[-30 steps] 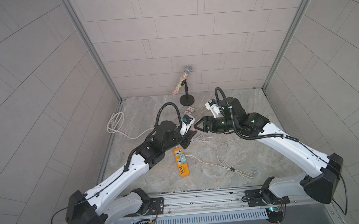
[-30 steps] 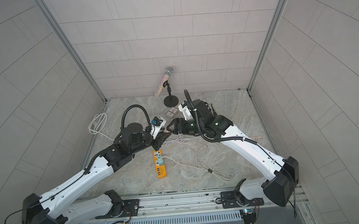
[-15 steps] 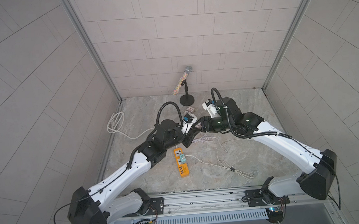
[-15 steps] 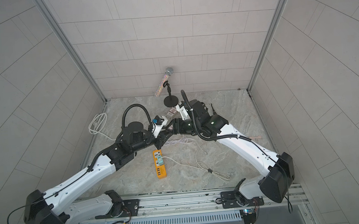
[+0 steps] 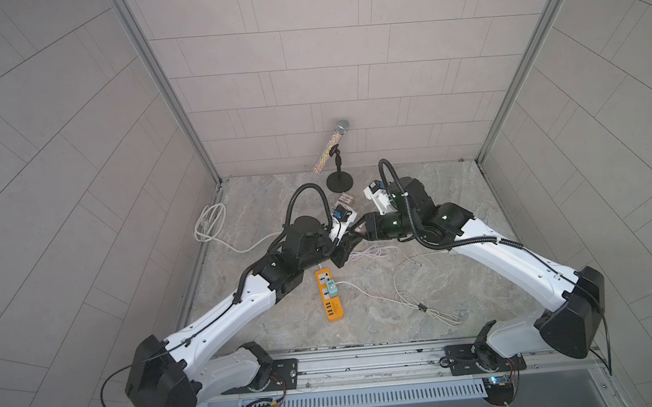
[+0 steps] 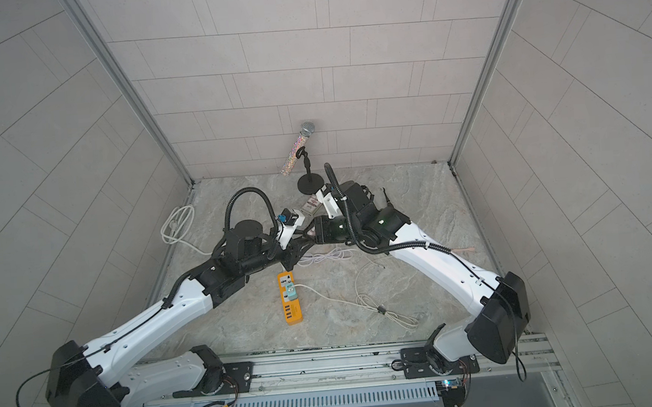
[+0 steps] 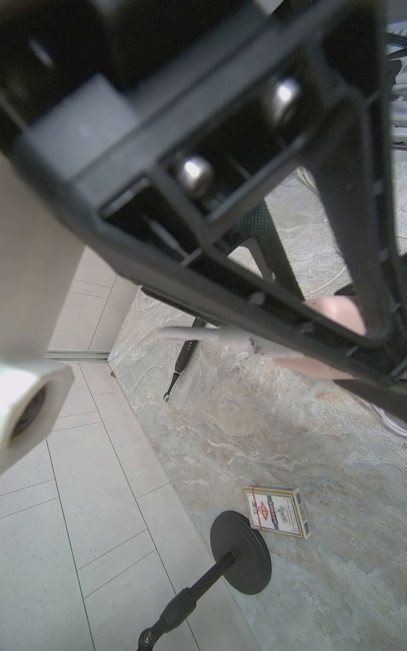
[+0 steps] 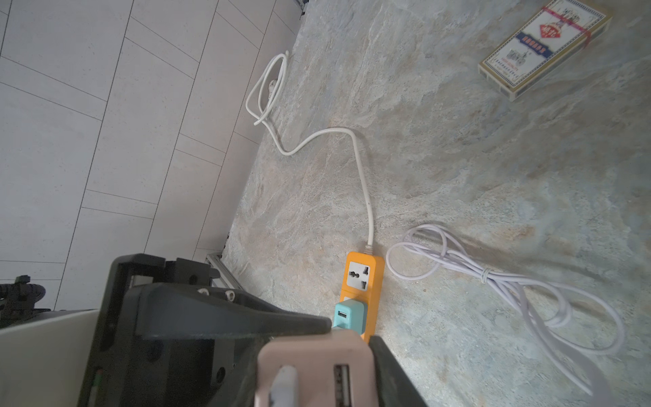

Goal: Charge the electric toothbrush
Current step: Insert the plug into the socket, then pick up the charging cable from the center of the board.

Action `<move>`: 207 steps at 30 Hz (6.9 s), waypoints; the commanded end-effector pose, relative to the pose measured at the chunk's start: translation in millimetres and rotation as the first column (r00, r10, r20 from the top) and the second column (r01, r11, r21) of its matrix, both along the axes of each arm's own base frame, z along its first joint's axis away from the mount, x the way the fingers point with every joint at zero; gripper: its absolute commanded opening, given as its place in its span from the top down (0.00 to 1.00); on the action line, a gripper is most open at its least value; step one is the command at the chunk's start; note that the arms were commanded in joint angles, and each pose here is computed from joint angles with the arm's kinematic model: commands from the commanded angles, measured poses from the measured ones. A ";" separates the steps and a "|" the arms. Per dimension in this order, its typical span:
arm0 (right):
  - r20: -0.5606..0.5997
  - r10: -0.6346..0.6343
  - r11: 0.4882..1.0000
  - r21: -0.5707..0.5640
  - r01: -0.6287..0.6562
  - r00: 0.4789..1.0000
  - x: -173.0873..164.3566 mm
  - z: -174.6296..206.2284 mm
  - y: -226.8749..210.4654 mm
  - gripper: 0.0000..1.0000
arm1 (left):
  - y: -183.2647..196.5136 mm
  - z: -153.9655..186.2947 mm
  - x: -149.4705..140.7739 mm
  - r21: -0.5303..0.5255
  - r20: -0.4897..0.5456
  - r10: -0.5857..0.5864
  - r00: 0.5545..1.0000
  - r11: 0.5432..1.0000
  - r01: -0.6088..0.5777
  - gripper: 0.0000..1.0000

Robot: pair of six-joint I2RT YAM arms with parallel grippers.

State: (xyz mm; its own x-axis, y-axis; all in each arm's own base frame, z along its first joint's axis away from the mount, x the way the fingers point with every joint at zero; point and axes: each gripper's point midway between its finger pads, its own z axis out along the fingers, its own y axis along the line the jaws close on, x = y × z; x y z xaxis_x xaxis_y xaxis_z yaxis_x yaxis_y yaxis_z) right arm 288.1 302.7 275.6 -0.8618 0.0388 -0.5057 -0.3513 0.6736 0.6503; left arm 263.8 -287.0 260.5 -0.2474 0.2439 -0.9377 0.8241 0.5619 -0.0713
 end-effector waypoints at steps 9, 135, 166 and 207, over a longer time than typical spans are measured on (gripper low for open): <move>0.090 -0.066 0.993 -0.089 0.074 0.994 19.3 4.6 -8.1 0.70 | 16.0 41.4 -7.3 -0.105 0.092 0.063 0.994 0.993 -0.053 0.34; 0.386 0.908 0.360 -0.516 -0.777 0.164 -19.9 -209.4 91.7 0.77 | 189.1 -163.5 -22.0 0.178 -0.581 0.680 0.447 0.642 -0.746 0.28; 0.349 0.895 0.438 -0.566 -0.699 0.278 -11.5 -211.6 90.8 0.51 | 180.8 -150.9 -18.2 0.135 -0.599 0.646 0.473 0.663 -0.736 0.28; 0.429 0.792 0.609 -0.518 -0.600 0.434 -33.8 -135.7 53.1 0.23 | 170.6 -95.2 -1.0 -0.005 -0.568 0.599 0.564 0.683 -0.730 0.23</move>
State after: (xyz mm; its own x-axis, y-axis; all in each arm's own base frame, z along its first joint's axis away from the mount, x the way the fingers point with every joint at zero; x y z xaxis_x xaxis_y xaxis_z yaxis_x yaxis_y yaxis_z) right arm 250.9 350.0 138.0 -0.0207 -0.6446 -0.7642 -0.9954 0.0847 -0.0444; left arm 257.7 -115.6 146.4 -0.7127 -0.3471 -0.6095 0.0082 0.8648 -0.5021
